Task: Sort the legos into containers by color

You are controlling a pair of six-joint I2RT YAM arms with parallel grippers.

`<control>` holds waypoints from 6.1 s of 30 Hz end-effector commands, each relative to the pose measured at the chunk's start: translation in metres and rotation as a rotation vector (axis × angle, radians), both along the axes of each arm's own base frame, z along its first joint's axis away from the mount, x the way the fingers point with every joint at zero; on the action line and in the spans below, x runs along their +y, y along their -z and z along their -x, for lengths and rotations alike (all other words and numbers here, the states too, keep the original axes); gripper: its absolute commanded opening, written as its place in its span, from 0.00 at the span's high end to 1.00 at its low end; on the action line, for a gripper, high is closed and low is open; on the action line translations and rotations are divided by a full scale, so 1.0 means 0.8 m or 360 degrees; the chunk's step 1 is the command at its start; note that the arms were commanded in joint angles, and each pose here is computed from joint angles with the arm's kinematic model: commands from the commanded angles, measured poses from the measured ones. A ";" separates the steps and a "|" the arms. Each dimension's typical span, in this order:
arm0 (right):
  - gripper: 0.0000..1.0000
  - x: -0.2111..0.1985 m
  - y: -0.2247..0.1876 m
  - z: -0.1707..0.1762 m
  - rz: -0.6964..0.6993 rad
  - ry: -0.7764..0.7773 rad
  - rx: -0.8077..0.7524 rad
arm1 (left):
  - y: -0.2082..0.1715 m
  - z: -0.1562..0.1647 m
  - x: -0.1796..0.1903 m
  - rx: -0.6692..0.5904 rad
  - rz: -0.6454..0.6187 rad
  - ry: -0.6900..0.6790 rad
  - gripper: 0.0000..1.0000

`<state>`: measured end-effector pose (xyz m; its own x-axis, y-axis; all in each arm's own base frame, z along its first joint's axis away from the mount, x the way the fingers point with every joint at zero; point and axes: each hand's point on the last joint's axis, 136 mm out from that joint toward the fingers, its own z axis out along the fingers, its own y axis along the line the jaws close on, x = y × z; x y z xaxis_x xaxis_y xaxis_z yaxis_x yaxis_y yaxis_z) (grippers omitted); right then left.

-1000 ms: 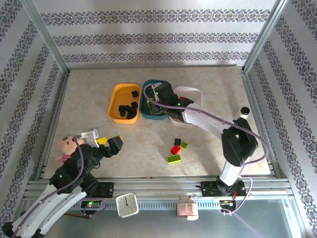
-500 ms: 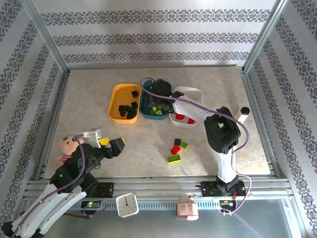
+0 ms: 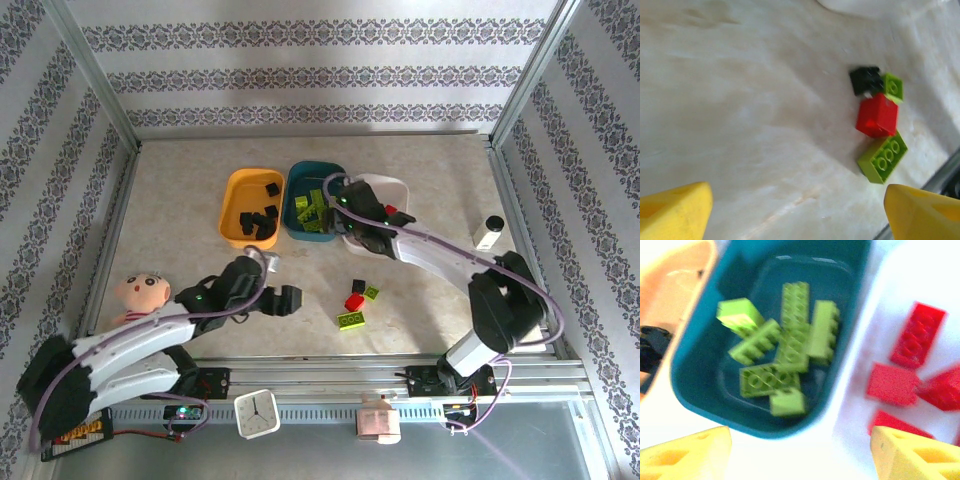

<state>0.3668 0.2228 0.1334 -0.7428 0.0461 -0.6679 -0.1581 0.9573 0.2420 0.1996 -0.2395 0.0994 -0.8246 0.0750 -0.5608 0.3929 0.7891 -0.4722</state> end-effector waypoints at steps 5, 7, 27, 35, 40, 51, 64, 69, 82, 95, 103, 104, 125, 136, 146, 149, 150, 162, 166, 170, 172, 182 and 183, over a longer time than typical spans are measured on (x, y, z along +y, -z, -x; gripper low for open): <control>0.26 -0.063 0.009 0.035 -0.0125 0.0151 0.0022 | 0.014 0.018 -0.104 -0.0147 -0.0121 0.0500 0.22; 0.26 -0.074 0.011 0.042 -0.0130 0.0171 0.0019 | 0.026 0.026 -0.123 -0.0148 -0.0179 0.0591 0.26; 0.26 -0.099 0.002 0.054 -0.0188 0.0216 -0.0017 | 0.103 0.042 -0.163 -0.0346 -0.0806 0.0912 0.47; 0.25 -0.102 0.004 0.053 -0.0200 0.0238 -0.0012 | 0.106 0.042 -0.151 -0.0409 -0.0872 0.0869 0.67; 0.25 -0.103 0.004 0.055 -0.0204 0.0245 -0.0018 | 0.076 0.039 -0.142 -0.0467 -0.0741 0.0771 0.81; 0.25 -0.103 0.011 0.063 -0.0232 0.0247 0.0005 | -0.027 -0.045 -0.072 -0.0469 -0.0258 0.0236 0.82; 0.25 -0.089 0.028 0.090 -0.0181 0.0145 0.0070 | -0.080 -0.228 -0.042 -0.0333 -0.0124 -0.0206 0.82; 0.25 -0.087 0.031 0.103 -0.0172 0.0109 0.0082 | -0.053 -0.288 -0.049 -0.0213 -0.0158 -0.0269 0.82; 0.25 -0.063 0.041 0.143 -0.0093 -0.0115 0.0152 | -0.021 -0.343 -0.069 -0.0018 -0.0170 -0.0307 0.49; 0.29 -0.037 0.081 0.132 0.0166 -0.0249 0.0310 | -0.114 -0.256 -0.058 -0.0215 0.0244 -0.0247 0.00; 0.33 -0.029 0.119 0.116 0.0323 -0.0244 0.0408 | -0.098 -0.155 -0.040 -0.0213 0.0329 -0.0202 0.00; 0.33 -0.029 0.124 0.117 0.0340 -0.0247 0.0428 | -0.093 -0.144 -0.037 -0.0206 0.0320 -0.0202 0.00; 0.61 -0.035 0.160 0.159 0.0542 -0.0300 0.0537 | -0.051 -0.067 0.025 -0.0171 0.0289 -0.0311 0.01; 0.75 0.014 0.062 0.131 0.0320 -0.0459 0.0206 | -0.057 -0.055 0.035 -0.0192 0.0306 -0.0316 0.01; 0.76 0.128 -0.037 0.081 0.0023 -0.0691 -0.0035 | -0.077 -0.032 0.085 -0.0311 0.0252 -0.0473 0.01; 0.76 0.168 -0.045 0.051 -0.0014 -0.0718 -0.0072 | -0.076 -0.020 0.102 -0.0324 0.0261 -0.0529 0.01; 0.76 0.182 -0.046 0.040 -0.0029 -0.0724 -0.0080 | -0.076 -0.016 0.106 -0.0325 0.0272 -0.0541 0.01; 0.72 0.284 0.012 -0.064 -0.0081 -0.0740 0.0007 | -0.070 0.011 0.129 -0.0301 0.0286 -0.0582 0.01; 0.50 0.289 0.016 -0.080 -0.0137 -0.0716 0.0040 | -0.068 0.011 0.131 -0.0292 0.0281 -0.0598 0.01; 0.37 0.289 -0.007 -0.082 -0.0173 -0.0727 -0.0016 | -0.070 0.010 0.130 -0.0302 0.0291 -0.0598 0.01; 0.35 0.285 -0.021 -0.079 -0.0179 -0.0733 -0.0051 | -0.074 0.008 0.129 -0.0314 0.0298 -0.0598 0.01; 0.34 0.226 -0.068 -0.022 -0.0291 -0.0687 -0.0158 | -0.070 -0.008 0.093 -0.0238 0.0289 -0.0456 0.00; 0.34 0.213 -0.062 -0.013 -0.0282 -0.0672 -0.0146 | -0.068 -0.012 0.087 -0.0234 0.0300 -0.0442 0.00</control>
<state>0.3853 0.4044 0.1664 -0.6814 -0.1837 -0.7085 -0.5581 0.7566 0.3407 0.2004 -0.1513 0.1313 -0.7363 -0.2513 -0.6283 0.1745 0.8265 -0.5351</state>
